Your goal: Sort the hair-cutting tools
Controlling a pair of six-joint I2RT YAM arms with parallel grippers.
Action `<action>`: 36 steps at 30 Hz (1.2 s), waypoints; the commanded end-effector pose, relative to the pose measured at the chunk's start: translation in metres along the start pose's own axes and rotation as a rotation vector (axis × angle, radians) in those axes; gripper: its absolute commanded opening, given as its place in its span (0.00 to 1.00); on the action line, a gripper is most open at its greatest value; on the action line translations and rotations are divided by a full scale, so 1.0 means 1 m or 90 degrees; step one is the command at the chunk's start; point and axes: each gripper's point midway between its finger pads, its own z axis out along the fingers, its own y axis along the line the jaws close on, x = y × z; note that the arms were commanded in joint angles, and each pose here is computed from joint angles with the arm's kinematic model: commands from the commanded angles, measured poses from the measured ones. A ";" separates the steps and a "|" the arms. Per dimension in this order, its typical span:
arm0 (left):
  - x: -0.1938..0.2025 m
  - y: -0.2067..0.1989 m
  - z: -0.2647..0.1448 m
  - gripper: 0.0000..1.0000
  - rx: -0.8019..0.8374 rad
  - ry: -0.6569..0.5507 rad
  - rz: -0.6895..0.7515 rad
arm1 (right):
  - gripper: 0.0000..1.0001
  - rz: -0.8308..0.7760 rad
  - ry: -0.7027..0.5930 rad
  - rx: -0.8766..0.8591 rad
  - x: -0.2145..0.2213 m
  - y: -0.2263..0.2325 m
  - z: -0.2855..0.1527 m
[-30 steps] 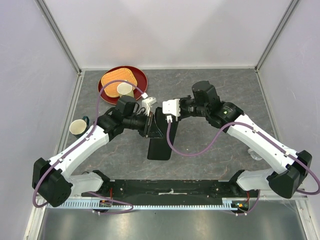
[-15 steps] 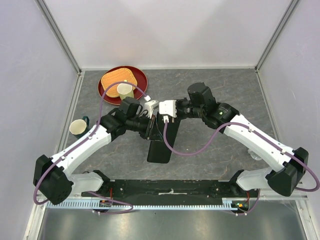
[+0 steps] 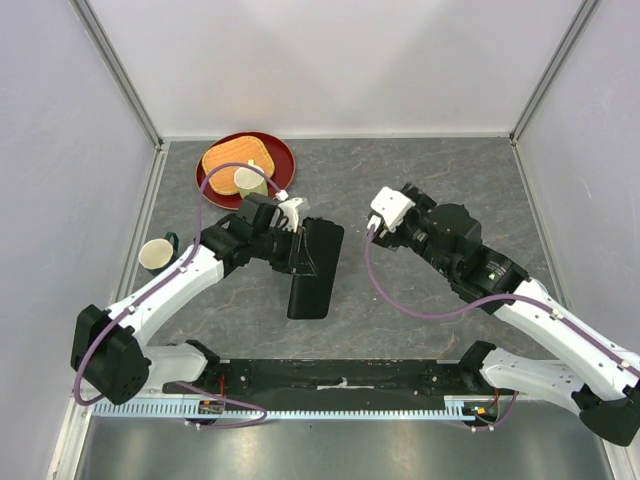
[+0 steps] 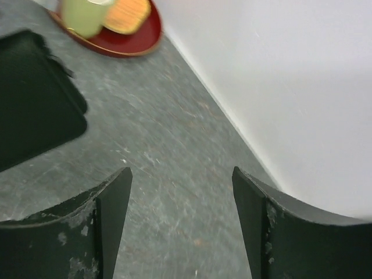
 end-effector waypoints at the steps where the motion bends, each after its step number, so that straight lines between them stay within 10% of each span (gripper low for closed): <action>1: -0.045 0.004 -0.003 0.02 -0.014 -0.075 -0.051 | 0.80 0.170 0.087 0.202 0.030 -0.039 -0.016; 17: -0.119 -0.004 0.104 0.02 0.197 -0.020 -0.214 | 0.84 0.462 0.171 0.245 0.075 0.005 0.015; 27: -0.128 0.040 0.152 0.55 0.088 -0.030 -0.197 | 0.85 0.440 0.206 0.298 0.096 -0.005 0.008; 36: -0.129 0.085 0.118 0.75 -0.141 -0.066 -0.147 | 0.87 0.442 0.206 0.314 0.097 -0.013 0.003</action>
